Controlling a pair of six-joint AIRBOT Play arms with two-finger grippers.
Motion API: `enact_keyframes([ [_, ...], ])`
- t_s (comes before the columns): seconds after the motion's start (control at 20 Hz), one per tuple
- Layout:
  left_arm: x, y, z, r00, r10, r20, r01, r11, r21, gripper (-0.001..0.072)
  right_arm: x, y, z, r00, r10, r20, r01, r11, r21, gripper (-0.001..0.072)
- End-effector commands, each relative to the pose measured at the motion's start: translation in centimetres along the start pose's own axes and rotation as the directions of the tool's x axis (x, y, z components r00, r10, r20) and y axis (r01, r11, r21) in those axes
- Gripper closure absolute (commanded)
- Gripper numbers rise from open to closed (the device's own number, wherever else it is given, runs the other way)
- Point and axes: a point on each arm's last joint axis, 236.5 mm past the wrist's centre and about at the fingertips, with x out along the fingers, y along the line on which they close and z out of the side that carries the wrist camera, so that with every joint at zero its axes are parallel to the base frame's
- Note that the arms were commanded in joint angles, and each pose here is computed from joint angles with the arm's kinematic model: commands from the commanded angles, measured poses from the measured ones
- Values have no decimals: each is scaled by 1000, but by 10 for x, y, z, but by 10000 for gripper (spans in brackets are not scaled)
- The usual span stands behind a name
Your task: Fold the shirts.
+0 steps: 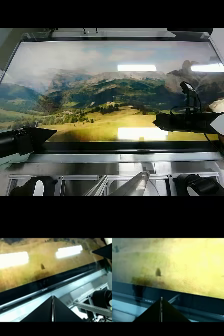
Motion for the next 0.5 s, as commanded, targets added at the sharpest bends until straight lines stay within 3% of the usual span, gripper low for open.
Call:
enact_keyframes([
  [0.0,0,-1,-1,1000,-1,-3,1,1000,1,692,0,0,0,1000,0,-1,0,1000,-1,696],
  [0.15,0,6,-2,1000,28,-8,-29,999,-40,688,0,0,0,1000,1,-1,-1,1000,-1,697],
  [0.2,-1,14,-5,998,61,-19,-62,997,-56,441,0,0,0,1000,1,-1,-1,1000,-1,697],
  [0.25,-2,24,-8,994,104,-32,-106,991,-78,303,0,0,0,1000,0,-1,0,1000,-1,697],
  [0.3,-4,38,-10,986,163,-41,-166,983,-83,12,0,0,0,1000,0,-1,0,1000,-1,697],
  [0.45,-21,96,-12,911,409,-49,-411,900,-144,-13,0,0,0,1000,1,-1,-1,1000,-1,697],
])
